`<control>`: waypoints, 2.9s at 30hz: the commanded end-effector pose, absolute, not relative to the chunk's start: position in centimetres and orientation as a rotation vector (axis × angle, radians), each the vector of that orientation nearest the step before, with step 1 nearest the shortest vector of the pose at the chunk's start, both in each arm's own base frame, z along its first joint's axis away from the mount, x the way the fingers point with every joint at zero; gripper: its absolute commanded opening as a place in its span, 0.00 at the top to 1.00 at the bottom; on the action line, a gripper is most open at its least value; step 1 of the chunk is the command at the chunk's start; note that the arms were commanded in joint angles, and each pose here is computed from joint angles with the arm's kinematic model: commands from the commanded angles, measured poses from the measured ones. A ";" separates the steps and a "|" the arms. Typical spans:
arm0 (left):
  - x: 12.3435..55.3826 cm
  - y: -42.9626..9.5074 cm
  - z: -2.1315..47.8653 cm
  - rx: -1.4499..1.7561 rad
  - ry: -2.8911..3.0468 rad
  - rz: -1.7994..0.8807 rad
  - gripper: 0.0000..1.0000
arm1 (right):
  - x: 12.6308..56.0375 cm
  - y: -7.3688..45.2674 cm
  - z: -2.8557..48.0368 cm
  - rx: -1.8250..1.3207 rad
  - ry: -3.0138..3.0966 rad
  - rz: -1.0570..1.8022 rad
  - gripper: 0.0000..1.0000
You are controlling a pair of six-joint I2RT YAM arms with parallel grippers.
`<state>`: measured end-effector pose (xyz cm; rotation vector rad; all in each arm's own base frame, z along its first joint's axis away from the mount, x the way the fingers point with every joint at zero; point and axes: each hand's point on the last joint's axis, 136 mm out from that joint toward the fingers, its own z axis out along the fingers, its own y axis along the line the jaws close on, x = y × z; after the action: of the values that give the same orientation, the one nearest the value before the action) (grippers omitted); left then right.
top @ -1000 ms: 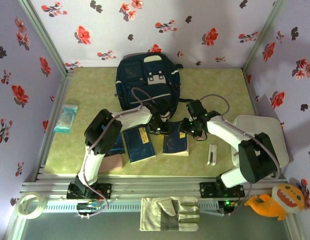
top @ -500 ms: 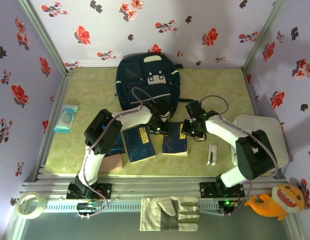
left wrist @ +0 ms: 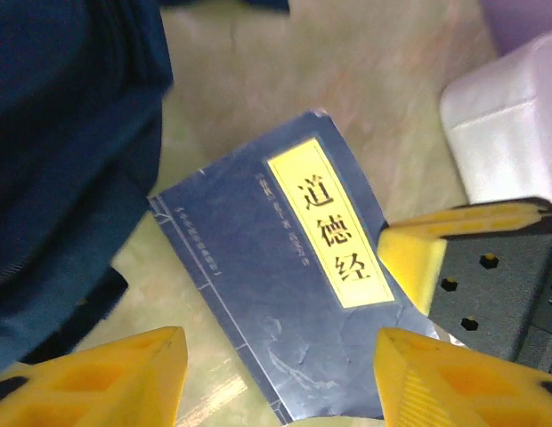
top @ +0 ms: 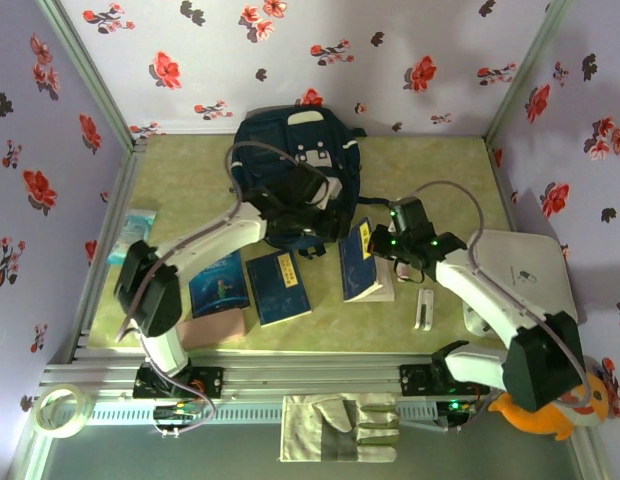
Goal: Pack books, pencil case, and school supplies into a backpack
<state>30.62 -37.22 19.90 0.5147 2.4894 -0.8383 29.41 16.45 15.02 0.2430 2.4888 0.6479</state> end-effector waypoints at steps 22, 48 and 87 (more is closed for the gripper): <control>37.5 -32.2 23.5 0.153 2.231 -1.435 0.00 | 35.2 23.6 32.4 0.045 2.011 1.171 1.00; 38.6 -31.8 25.5 0.185 2.124 -1.597 0.50 | 39.3 23.0 28.3 0.184 2.082 1.270 1.00; 44.8 -26.0 36.4 -0.340 1.731 -1.481 1.00 | 39.7 29.3 27.3 0.613 1.887 1.714 0.03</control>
<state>44.03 -26.04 31.75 -0.3182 1.8973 -1.3744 38.46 28.88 24.40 0.5385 2.0061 1.6354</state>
